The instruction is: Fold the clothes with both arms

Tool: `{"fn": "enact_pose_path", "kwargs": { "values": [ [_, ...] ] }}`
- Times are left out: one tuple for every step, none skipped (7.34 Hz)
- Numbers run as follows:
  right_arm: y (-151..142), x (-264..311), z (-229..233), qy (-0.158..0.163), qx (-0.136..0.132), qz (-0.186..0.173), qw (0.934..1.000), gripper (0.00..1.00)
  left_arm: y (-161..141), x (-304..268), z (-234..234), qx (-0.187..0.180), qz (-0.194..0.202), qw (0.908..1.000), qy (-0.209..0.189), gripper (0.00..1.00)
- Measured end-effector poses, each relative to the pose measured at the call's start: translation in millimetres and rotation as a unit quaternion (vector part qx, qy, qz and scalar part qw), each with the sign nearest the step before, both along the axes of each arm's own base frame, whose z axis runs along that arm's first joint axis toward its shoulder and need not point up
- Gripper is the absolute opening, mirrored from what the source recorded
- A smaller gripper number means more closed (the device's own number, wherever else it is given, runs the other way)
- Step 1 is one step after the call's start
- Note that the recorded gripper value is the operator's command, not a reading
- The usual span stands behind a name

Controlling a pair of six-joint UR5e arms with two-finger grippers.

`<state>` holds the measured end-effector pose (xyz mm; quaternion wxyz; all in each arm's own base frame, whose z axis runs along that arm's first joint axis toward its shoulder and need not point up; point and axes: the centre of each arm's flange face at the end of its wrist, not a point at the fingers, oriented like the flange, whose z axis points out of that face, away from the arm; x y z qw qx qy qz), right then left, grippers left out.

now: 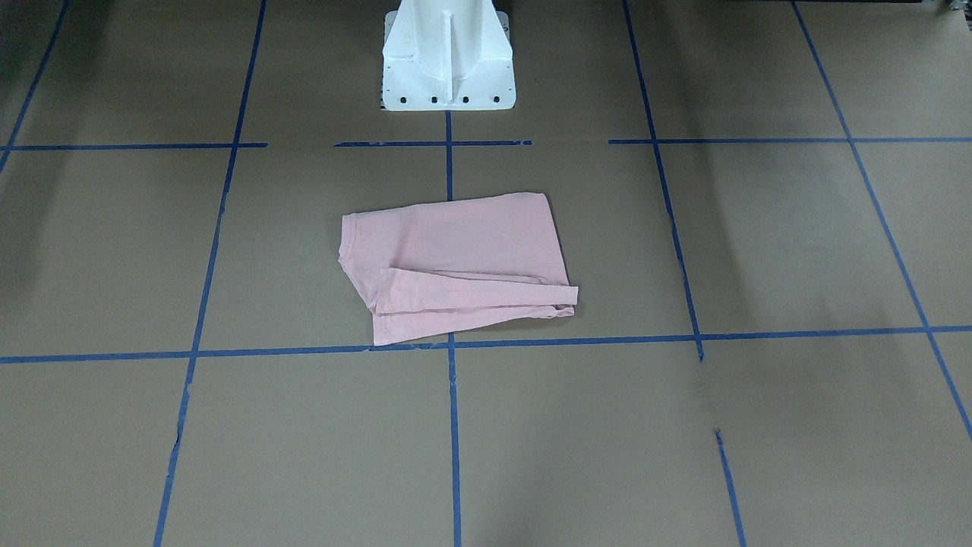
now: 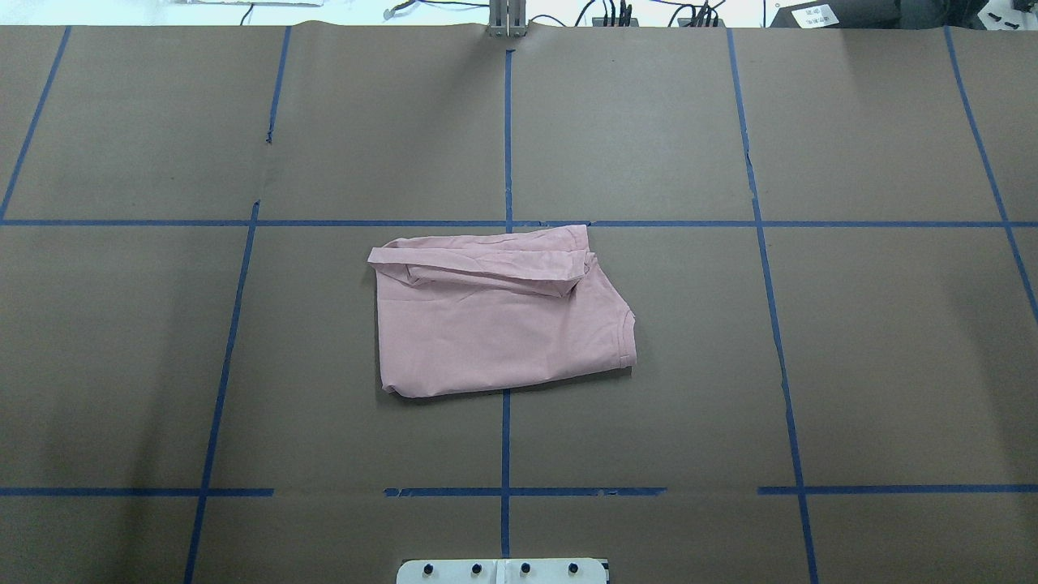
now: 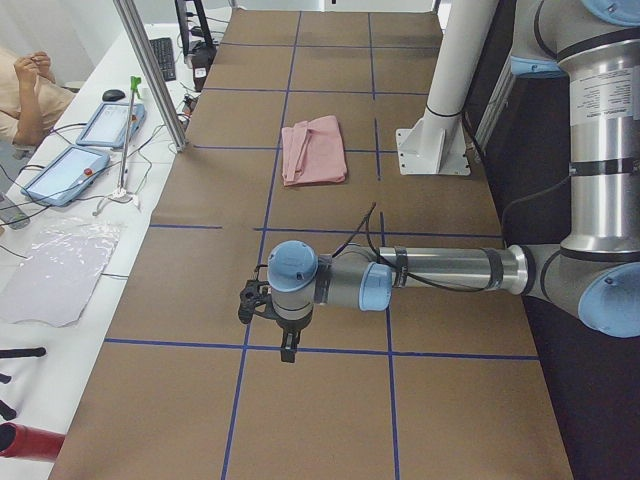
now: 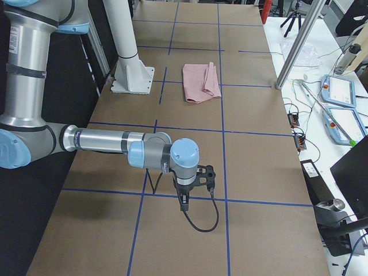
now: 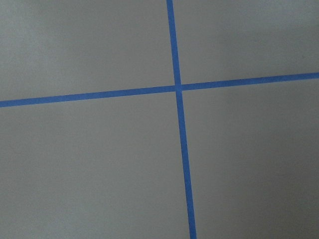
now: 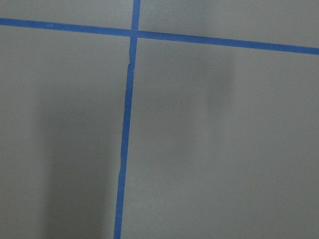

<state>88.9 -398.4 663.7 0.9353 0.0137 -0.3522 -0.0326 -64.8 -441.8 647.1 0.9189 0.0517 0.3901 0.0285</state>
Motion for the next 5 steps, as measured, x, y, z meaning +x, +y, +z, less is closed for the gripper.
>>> {"fn": "enact_pose_path", "kwargs": {
  "values": [
    [0.0,0.0,0.3,0.000,0.000,0.000,1.0000,1.00,0.9,0.1,1.1,-0.002,0.000,1.0000,0.000,1.00],
    [0.1,-0.1,1.0,-0.001,0.000,0.000,1.0000,1.00,1.1,0.2,1.8,-0.003,-0.001,1.0000,-0.001,1.00],
    [0.4,-0.2,1.5,-0.001,-0.001,0.000,1.0000,1.00,1.4,0.1,2.6,-0.004,-0.001,1.0000,-0.001,1.00],
    [0.6,-0.2,1.8,-0.001,-0.001,0.000,1.0000,1.00,1.8,0.2,3.4,-0.005,-0.001,1.0000,-0.001,1.00],
    [0.5,-0.3,1.7,-0.002,-0.001,0.000,1.0000,1.00,2.0,0.2,3.7,-0.006,-0.001,1.0000,-0.001,1.00]
  ]
}}
